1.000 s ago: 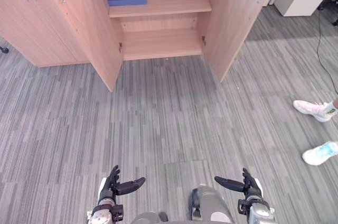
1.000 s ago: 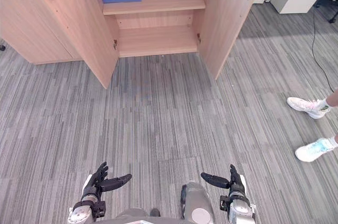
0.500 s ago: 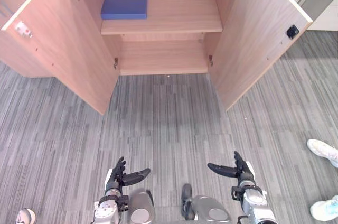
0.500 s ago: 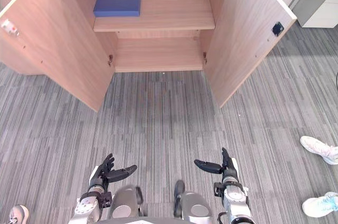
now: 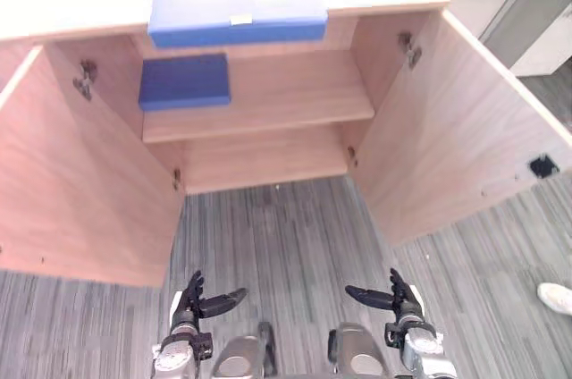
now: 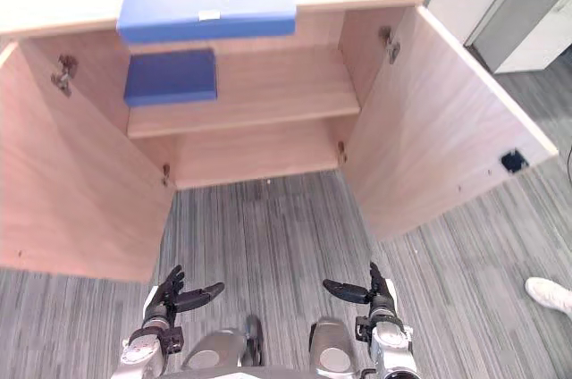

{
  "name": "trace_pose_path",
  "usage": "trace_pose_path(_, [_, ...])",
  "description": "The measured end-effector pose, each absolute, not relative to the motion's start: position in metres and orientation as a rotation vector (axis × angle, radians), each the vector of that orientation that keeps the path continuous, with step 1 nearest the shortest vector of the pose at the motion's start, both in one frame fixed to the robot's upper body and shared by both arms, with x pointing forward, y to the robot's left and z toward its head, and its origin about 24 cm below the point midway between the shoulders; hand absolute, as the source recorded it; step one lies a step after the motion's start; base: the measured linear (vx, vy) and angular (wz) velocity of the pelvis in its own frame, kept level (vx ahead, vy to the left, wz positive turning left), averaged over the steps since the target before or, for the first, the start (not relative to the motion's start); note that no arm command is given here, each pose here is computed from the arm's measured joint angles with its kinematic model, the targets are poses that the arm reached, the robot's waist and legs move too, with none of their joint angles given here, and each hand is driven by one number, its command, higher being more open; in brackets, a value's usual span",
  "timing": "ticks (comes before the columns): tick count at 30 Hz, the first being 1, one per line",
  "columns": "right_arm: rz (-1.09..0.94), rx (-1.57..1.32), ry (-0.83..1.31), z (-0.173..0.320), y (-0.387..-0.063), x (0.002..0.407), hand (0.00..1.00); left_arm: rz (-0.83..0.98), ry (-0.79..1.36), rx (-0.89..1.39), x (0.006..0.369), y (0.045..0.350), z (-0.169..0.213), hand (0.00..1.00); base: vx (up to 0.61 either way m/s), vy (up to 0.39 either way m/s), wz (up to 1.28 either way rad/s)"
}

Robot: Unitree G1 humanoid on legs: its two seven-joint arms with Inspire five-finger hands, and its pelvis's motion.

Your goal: Walk over to the cabinet, pick up the folder, carry it to the office cabinet, place the folder inside the office cabinet, then close the office cabinet door

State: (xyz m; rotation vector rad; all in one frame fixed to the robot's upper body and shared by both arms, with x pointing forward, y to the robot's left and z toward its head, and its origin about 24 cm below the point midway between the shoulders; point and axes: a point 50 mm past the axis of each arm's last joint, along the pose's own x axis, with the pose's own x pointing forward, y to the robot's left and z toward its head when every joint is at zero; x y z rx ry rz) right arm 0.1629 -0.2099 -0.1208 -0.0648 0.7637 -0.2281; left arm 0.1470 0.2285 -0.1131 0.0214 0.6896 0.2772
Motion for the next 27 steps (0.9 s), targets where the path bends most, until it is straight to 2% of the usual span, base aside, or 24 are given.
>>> trace_pose_path(4, [-0.234,-0.069,0.788,-0.124,-0.211,0.152,1.0,0.284,0.678,0.043,0.147,0.236,-0.11,1.0,0.52,-0.187,0.59])
trace_pose_path(6, [-0.263,-0.086,0.827,-0.127,-0.222,0.143,1.0,0.279,0.72,0.001,0.141,0.222,-0.119,1.0,0.55,-0.235,0.47])
trace_pose_path(10, [-0.283,-0.069,0.809,-0.125,-0.222,0.136,1.0,0.25,0.713,-0.049,0.143,0.202,-0.121,1.0,0.44,-0.228,0.47])
trace_pose_path(13, [-0.304,-0.04,0.784,-0.123,-0.216,0.133,1.0,0.238,0.686,-0.068,0.143,0.197,-0.117,1.0,0.31,-0.083,-0.05])
trace_pose_path(18, [-0.365,-0.013,0.78,-0.122,-0.225,0.138,1.0,0.244,0.645,-0.059,0.151,0.2,-0.11,1.0,0.3,0.075,-0.23])
trace_pose_path(22, [-0.386,-0.017,0.817,-0.127,-0.228,0.123,1.0,0.254,0.525,-0.038,0.164,0.206,-0.087,1.0,0.16,0.09,0.1])
trace_pose_path(27, [-0.386,-0.007,0.86,-0.133,-0.224,0.114,1.0,0.299,0.287,-0.009,0.175,0.22,-0.039,1.0,0.07,0.031,0.13])
